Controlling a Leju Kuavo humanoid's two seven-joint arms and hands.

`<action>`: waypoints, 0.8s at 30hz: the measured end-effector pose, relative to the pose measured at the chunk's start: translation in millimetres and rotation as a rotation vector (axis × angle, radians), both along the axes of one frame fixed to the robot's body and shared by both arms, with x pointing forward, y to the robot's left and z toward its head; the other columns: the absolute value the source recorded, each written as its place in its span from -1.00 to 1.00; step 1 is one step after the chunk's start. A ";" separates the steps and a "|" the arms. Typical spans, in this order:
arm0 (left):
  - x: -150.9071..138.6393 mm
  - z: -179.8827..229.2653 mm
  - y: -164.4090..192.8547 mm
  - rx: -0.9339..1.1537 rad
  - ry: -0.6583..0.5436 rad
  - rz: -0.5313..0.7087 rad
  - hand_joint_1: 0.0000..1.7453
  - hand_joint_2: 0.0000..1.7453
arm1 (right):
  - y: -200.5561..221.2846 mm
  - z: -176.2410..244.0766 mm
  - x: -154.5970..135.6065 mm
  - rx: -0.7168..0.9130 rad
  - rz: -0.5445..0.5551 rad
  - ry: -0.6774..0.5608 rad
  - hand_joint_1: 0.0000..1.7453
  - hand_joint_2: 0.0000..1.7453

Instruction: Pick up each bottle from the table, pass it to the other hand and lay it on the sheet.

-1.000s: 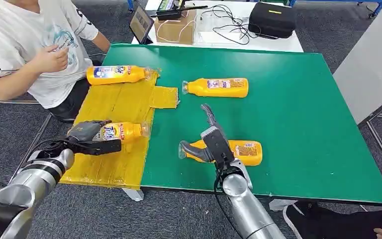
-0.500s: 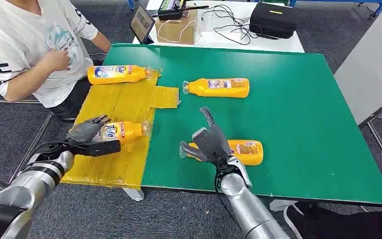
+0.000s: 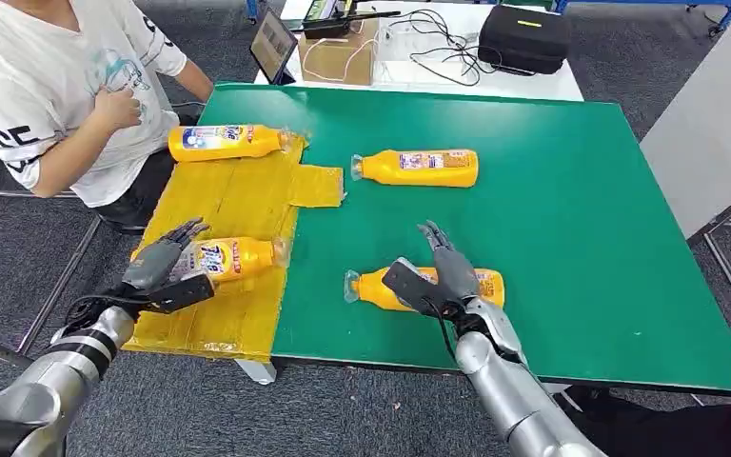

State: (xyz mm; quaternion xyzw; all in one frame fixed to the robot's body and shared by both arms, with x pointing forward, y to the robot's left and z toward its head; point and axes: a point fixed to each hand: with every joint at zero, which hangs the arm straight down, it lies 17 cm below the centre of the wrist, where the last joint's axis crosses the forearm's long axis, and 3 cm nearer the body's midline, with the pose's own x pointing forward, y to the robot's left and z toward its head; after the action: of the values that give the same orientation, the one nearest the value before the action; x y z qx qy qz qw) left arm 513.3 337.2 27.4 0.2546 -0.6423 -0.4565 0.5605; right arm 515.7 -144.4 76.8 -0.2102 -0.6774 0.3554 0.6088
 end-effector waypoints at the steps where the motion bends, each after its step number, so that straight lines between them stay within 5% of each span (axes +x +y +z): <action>1: -2.0 1.5 -1.4 -0.034 -0.008 -0.001 -1.00 -1.00 | -3.4 -2.5 0.5 -0.021 0.000 0.004 -1.00 1.00; 5: -10.7 8.8 -9.5 -0.237 -0.013 0.016 -1.00 -1.00 | -21.2 -10.4 2.5 -0.101 -0.011 0.012 -1.00 1.00; 15: -18.3 17.2 -15.7 -0.369 -0.030 0.030 -1.00 -1.00 | -39.5 -15.8 5.0 -0.152 -0.023 0.026 -1.00 1.00; 24: -21.6 50.3 -69.7 -0.861 0.031 -0.049 -1.00 -1.00 | -71.6 -31.7 14.7 -0.299 -0.001 0.132 -1.00 1.00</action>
State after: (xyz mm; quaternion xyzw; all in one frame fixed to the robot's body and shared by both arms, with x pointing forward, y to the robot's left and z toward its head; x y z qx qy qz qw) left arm 491.7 267.5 77.7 -0.0247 -0.7714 -0.1640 0.6143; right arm 530.5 -216.0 45.1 -0.2750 -0.5754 0.4651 0.6140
